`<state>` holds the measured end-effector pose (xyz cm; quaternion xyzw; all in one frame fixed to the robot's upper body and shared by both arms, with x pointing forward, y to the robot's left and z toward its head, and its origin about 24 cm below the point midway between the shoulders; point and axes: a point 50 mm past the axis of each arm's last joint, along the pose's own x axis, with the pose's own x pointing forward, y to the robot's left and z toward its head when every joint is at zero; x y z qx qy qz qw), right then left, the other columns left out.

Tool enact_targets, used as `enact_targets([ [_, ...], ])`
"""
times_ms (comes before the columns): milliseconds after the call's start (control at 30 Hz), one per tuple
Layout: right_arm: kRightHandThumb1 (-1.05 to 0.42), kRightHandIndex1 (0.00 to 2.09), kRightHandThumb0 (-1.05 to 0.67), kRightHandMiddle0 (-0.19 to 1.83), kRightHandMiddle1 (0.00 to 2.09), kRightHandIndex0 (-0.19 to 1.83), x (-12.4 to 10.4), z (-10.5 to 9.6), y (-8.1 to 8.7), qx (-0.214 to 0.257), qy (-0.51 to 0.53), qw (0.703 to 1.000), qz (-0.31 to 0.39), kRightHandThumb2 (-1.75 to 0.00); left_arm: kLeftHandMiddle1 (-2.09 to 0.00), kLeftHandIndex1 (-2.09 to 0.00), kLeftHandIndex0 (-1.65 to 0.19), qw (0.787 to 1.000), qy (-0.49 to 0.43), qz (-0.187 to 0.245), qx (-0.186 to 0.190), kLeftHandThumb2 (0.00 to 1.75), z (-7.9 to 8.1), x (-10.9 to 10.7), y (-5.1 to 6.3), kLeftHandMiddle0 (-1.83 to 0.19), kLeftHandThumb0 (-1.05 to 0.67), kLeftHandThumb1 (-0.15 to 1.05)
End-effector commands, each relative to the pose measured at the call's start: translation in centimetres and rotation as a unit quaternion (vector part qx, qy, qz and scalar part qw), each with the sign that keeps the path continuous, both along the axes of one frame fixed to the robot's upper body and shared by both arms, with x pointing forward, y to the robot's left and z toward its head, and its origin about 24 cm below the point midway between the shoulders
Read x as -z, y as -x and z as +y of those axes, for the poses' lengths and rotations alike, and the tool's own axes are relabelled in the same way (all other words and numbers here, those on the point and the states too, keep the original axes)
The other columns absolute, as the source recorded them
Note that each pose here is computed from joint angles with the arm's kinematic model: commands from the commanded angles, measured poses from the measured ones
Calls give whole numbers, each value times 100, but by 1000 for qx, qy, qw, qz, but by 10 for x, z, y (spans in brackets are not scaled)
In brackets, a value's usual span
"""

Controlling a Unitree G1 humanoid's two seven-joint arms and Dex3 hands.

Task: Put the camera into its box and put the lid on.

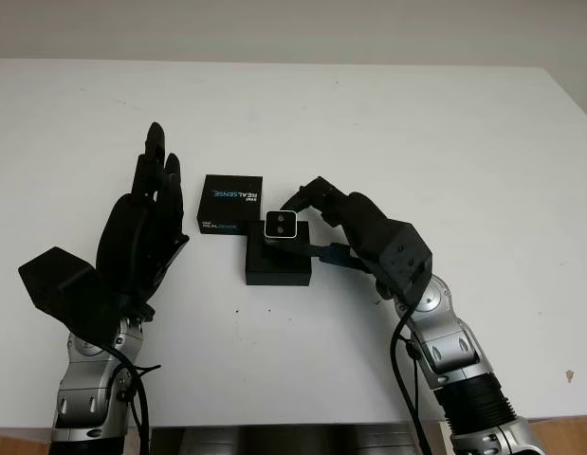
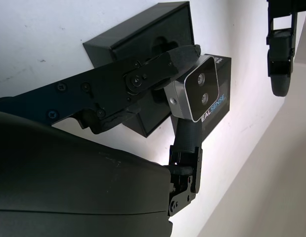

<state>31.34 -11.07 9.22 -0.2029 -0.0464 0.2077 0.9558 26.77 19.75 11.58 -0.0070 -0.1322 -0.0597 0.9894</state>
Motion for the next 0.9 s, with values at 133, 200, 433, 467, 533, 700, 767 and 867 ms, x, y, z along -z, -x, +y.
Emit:
enact_targets([
  [133, -104, 5, -51, 32, 170, 19, -6, -3, -3, -8, 6, 1000, -13, -5, 0, 0, 19, 1000, 1, -5, 0, 64, 0, -1, 2, 19, -82, 105],
  [200, -104, 5, -51, 32, 169, 18, -6, -3, -2, -11, 10, 1000, -11, -5, 0, 0, 19, 1000, 0, -5, -1, 64, 0, -1, 2, 19, -83, 105],
  [433, -103, 5, -51, 33, 168, 18, -2, -3, -2, -15, 14, 1000, -4, -5, 0, 0, 19, 1000, 1, -5, -1, 64, 0, -1, 3, 19, -82, 105],
  [467, -103, 5, -51, 33, 168, 18, -2, -3, -2, -14, 15, 1000, -3, -5, 0, 0, 19, 1000, 0, -5, -2, 64, 0, -1, 3, 19, -82, 105],
  [533, -103, 5, -51, 33, 168, 18, -1, -3, -1, -14, 15, 1000, -2, -5, 0, 0, 19, 1000, 1, -4, -1, 64, 0, -1, 3, 19, -83, 105],
  [700, -103, 5, -51, 33, 168, 18, 0, -3, -1, -16, 19, 1000, -2, -5, 0, 0, 19, 1000, 4, -5, -1, 64, -1, -1, 3, 19, -82, 105],
  [767, -103, 5, -51, 33, 168, 18, 1, -3, -1, -16, 19, 1000, -1, -5, 0, 0, 19, 1000, 3, -5, -2, 63, 0, -1, 3, 19, -82, 105],
  [867, -103, 5, -50, 33, 169, 18, 2, -2, -1, -19, 14, 1000, 0, -5, 0, 0, 19, 1000, 0, -4, -1, 63, 0, 0, 3, 19, -82, 105],
])
